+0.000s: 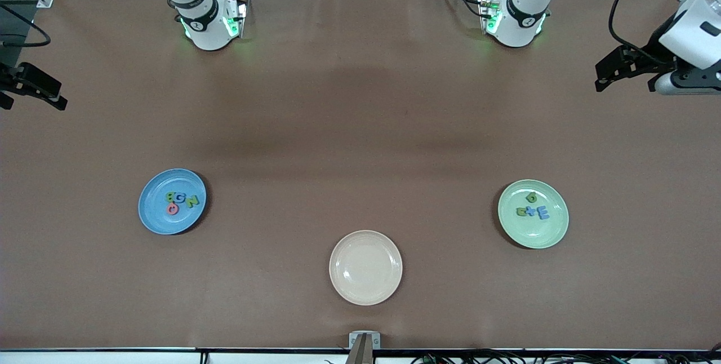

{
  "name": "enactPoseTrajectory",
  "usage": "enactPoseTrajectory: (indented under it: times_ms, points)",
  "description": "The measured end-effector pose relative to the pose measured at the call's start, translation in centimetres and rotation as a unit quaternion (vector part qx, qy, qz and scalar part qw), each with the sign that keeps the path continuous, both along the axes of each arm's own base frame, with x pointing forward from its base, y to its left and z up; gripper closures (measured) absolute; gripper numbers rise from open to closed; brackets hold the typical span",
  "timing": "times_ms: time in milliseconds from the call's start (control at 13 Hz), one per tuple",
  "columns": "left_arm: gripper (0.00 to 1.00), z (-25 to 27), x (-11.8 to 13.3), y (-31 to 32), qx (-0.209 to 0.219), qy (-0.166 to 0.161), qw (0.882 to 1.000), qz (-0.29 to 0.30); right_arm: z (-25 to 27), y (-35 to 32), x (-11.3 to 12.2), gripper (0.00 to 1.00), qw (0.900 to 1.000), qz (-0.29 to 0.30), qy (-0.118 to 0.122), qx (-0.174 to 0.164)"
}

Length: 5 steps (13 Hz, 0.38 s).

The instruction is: Sort uppercase to blue plate, lowercase to green plate

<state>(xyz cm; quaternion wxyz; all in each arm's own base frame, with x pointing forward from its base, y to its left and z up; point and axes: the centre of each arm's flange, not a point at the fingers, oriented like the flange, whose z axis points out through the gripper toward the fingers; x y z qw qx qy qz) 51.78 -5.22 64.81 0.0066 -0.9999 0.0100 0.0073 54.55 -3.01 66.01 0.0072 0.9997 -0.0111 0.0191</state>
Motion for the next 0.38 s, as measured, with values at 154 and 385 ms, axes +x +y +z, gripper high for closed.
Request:
enactPoseTrajectory:
  times_ms: [154,385]
  points:
    - [0.00,0.42,-0.47,1.24,0.001,0.006,1.000,0.005,0.00,0.00,0.00,0.00,1.000,0.000,0.000,0.000]
    - [0.00,0.82,-0.56,1.33,0.001,0.004,1.000,0.006,0.00,0.00,0.00,0.00,1.000,0.000,0.000,0.000]
